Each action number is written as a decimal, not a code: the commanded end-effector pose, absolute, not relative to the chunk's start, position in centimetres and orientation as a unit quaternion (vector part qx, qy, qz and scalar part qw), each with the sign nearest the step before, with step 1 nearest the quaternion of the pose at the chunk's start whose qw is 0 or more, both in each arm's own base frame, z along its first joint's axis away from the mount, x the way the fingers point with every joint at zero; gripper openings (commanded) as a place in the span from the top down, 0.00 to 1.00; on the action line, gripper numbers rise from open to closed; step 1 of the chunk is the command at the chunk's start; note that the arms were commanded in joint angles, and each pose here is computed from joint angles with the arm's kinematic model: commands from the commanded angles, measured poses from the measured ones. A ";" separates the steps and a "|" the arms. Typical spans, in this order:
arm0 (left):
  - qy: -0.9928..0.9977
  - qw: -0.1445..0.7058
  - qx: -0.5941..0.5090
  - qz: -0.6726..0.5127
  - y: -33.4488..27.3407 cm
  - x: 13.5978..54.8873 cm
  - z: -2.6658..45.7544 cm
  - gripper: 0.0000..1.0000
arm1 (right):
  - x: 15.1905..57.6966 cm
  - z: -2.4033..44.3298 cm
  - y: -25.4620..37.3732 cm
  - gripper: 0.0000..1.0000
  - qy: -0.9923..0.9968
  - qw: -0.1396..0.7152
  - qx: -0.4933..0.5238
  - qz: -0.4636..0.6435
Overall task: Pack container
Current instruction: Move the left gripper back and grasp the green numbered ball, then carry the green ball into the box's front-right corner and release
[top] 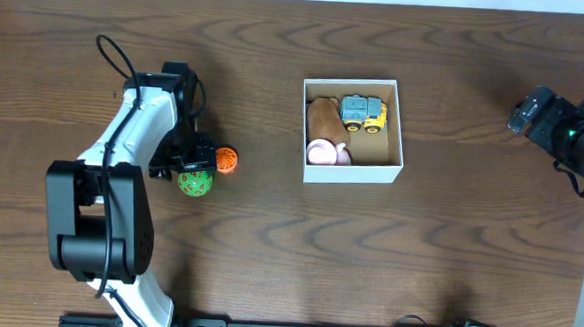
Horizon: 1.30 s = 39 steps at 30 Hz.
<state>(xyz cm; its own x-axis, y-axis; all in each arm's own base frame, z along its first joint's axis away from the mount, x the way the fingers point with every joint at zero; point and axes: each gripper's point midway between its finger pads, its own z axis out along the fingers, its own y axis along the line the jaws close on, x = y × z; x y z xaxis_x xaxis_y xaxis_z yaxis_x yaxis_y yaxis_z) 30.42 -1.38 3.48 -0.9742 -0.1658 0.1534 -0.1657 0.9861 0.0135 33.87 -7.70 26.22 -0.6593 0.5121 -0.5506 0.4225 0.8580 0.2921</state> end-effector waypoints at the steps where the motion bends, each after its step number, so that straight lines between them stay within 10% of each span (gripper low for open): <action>1: -0.992 0.112 0.061 0.006 -1.4 28.9 1.8 0.25 | 33.9 26.1 -7.8 0.01 0.906 0.321 0.265 0.073; 9: -0.990 0.121 0.065 0.019 -1.9 28.4 1.4 0.51 | 33.9 26.1 -7.8 0.01 0.906 0.321 0.265 0.073; 17: -0.991 0.084 0.086 0.053 -3.1 30.1 6.7 0.53 | 33.9 26.1 -7.8 0.01 0.906 0.321 0.265 0.073; 30: -0.943 -0.230 -0.113 0.211 -18.6 36.1 24.5 0.53 | 33.9 26.1 -7.8 0.01 0.906 0.321 0.265 0.073; 39: -0.917 -0.209 -0.228 0.251 -32.7 35.8 17.9 0.51 | 33.9 26.1 -7.8 0.01 0.906 0.321 0.265 0.073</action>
